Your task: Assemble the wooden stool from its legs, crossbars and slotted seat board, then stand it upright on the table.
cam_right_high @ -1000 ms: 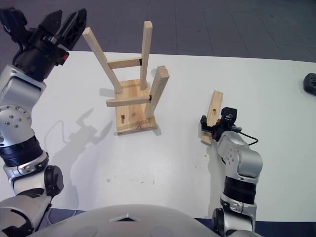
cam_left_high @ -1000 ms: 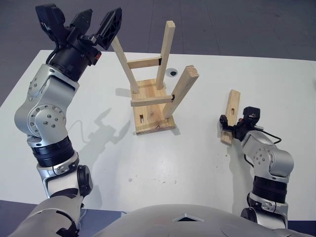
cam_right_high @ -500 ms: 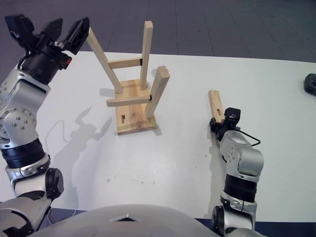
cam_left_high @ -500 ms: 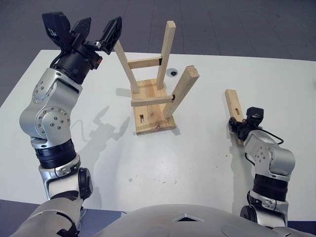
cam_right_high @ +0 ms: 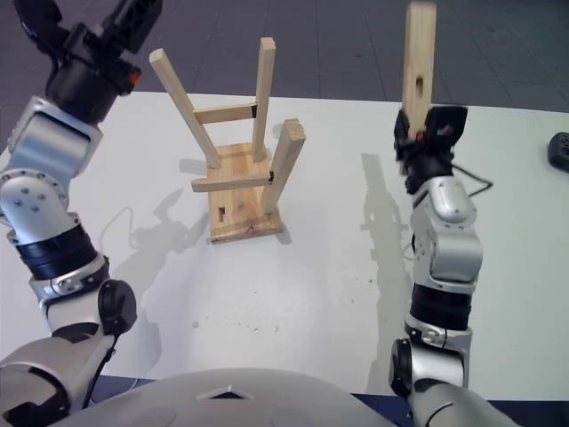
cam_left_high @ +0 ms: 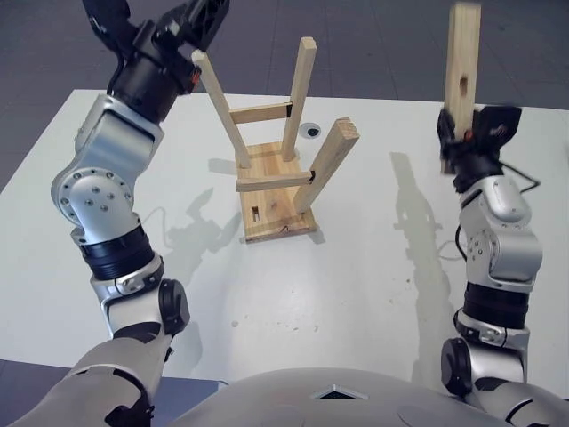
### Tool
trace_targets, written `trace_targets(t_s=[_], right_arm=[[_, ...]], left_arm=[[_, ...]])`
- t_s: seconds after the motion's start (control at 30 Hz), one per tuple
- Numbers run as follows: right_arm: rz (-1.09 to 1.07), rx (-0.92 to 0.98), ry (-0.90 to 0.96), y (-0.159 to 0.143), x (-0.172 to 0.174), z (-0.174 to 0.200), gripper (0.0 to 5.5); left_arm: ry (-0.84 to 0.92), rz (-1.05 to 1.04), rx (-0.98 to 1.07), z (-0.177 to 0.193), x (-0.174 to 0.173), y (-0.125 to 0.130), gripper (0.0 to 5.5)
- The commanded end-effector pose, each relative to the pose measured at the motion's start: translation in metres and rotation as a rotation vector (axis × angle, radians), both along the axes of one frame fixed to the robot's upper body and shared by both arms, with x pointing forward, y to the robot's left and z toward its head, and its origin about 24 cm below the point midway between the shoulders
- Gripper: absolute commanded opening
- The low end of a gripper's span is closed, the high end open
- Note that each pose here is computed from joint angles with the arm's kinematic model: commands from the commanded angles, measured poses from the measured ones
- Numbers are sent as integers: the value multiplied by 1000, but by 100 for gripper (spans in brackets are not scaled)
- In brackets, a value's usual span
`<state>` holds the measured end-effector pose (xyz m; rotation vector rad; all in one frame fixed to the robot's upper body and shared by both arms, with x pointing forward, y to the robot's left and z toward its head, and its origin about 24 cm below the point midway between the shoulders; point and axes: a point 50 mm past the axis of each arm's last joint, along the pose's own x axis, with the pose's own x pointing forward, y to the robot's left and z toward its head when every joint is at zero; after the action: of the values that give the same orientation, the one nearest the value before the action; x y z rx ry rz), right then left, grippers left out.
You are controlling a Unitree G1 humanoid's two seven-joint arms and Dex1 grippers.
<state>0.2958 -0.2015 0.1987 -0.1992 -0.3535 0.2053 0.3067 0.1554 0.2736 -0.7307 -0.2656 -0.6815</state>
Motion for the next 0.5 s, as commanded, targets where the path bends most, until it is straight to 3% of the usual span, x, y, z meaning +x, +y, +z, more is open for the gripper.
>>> trace_targets(t_s=[0.03, 0.47, 0.5], right_arm=[[295, -200, -227, 38, -13, 40, 206], [510, -248, -224, 68, -34, 32, 206], [505, -252, -220, 68, -33, 31, 206]], left_arm=[[-35, -210, -80, 35, -8, -25, 540], [-2, -345, -58, 36, -17, -54, 540], [-6, -350, -56, 37, -17, -55, 519]])
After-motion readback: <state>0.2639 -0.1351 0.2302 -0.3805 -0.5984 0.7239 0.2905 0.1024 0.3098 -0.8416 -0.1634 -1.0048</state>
